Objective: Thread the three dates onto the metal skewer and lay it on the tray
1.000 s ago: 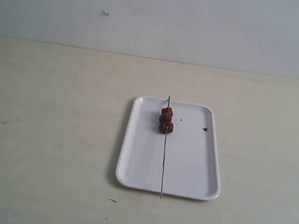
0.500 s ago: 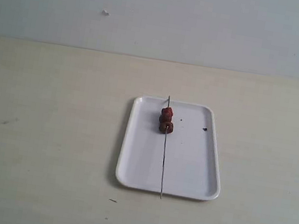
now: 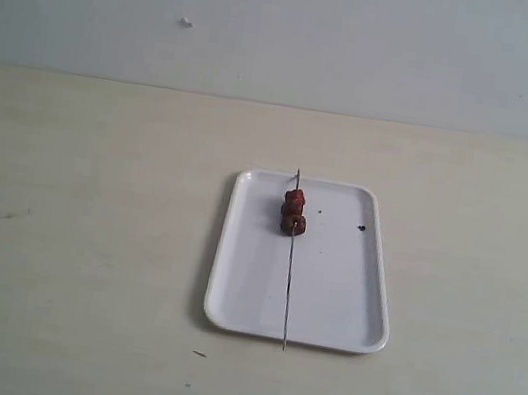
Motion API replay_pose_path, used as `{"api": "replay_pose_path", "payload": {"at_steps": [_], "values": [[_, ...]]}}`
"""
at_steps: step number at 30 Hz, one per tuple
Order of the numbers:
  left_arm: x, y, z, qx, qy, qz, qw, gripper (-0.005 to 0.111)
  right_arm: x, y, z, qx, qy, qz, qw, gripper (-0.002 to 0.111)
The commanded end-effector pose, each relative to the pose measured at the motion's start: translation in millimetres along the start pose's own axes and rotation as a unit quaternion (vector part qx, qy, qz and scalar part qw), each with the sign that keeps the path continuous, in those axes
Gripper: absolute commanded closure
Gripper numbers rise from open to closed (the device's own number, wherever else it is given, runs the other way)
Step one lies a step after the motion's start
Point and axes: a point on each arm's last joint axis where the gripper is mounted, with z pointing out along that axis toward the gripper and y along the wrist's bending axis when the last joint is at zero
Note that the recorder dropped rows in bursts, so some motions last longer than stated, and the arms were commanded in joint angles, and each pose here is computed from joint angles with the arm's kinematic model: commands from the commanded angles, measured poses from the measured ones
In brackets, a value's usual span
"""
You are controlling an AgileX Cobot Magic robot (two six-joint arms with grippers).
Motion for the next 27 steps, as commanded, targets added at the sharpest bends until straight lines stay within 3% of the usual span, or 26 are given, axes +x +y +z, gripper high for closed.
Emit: {"api": "replay_pose_path", "payload": {"at_steps": [1,7,11,16,27], "values": [[-1,4.2,-7,-0.019,-0.028,0.031,0.999,0.107,2,0,0,0.003,-0.001,-0.004,1.000,0.108],[3,12.5,-20,-0.073,-0.035,0.027,0.996,0.107,1,0,0,0.003,-0.002,-0.004,1.000,0.108],[6,14.9,-27,-0.093,-0.031,0.064,0.993,0.107,1,0,0,0.003,-0.002,-0.004,1.000,0.108],[15,17.6,-31,-0.107,0.010,0.087,0.990,0.107,1,0,0,0.003,-0.002,-0.004,1.000,0.108],[16,17.4,-32,-0.105,0.010,0.084,0.991,0.107,1,0,0,0.003,-0.002,-0.004,1.000,0.108]]}}
